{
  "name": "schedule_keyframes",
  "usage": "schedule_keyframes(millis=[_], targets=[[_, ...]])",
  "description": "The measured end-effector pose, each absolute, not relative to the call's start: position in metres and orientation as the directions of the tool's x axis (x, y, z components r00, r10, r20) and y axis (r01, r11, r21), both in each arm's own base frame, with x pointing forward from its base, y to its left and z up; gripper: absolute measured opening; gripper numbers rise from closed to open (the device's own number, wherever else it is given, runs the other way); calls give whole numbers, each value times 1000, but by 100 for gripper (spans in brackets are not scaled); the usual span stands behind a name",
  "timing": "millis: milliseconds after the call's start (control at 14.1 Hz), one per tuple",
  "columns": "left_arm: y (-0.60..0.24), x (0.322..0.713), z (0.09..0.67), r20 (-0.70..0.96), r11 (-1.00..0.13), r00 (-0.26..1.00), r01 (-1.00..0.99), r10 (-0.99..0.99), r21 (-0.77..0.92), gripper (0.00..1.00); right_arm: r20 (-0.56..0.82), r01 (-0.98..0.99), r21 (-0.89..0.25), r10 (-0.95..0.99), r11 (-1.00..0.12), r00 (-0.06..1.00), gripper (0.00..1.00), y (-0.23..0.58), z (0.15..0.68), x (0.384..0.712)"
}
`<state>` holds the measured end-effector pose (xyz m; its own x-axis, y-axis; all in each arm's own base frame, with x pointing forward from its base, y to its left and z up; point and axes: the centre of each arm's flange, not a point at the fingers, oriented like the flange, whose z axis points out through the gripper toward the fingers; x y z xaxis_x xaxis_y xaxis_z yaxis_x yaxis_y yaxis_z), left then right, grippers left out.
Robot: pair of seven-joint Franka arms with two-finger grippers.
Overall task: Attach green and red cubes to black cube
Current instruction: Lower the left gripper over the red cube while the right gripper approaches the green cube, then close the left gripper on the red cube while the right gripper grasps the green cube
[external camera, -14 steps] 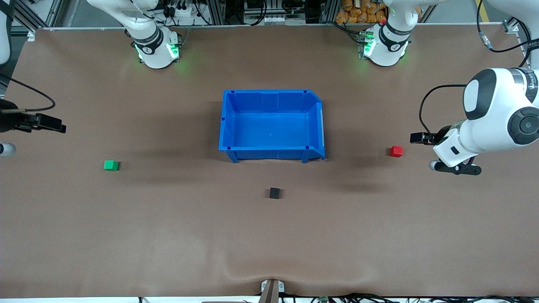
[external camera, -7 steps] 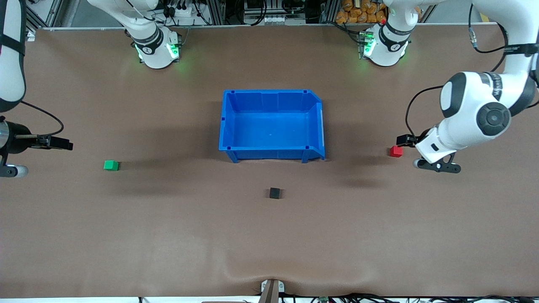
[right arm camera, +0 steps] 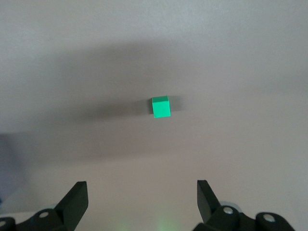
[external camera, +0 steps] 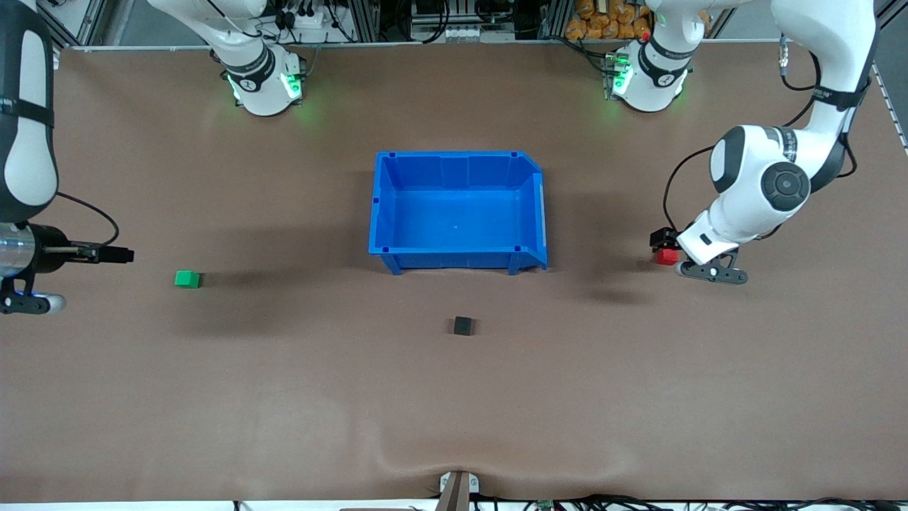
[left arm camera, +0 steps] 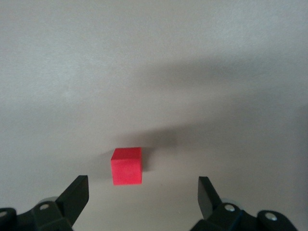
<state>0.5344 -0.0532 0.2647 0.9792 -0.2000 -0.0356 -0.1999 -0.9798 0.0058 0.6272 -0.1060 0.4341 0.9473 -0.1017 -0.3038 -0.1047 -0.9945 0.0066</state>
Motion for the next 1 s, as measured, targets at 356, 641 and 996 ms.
schedule_keyframes(millis=[356, 641, 996], targets=[[-28, 536, 226, -53, -981, 980, -192, -192, -2, 100, -373, -125, 8, -119, -992, 920, 100, -118, 388, 630], [-24, 534, 208, -71, -983, 980, -186, -186, 9, 100, -404, -129, 8, -121, -992, 907, 100, -121, 352, 629], [-26, 530, 187, -104, -982, 977, -187, -188, 23, 100, -396, -142, 11, -134, -990, 908, 100, -129, 298, 620]])
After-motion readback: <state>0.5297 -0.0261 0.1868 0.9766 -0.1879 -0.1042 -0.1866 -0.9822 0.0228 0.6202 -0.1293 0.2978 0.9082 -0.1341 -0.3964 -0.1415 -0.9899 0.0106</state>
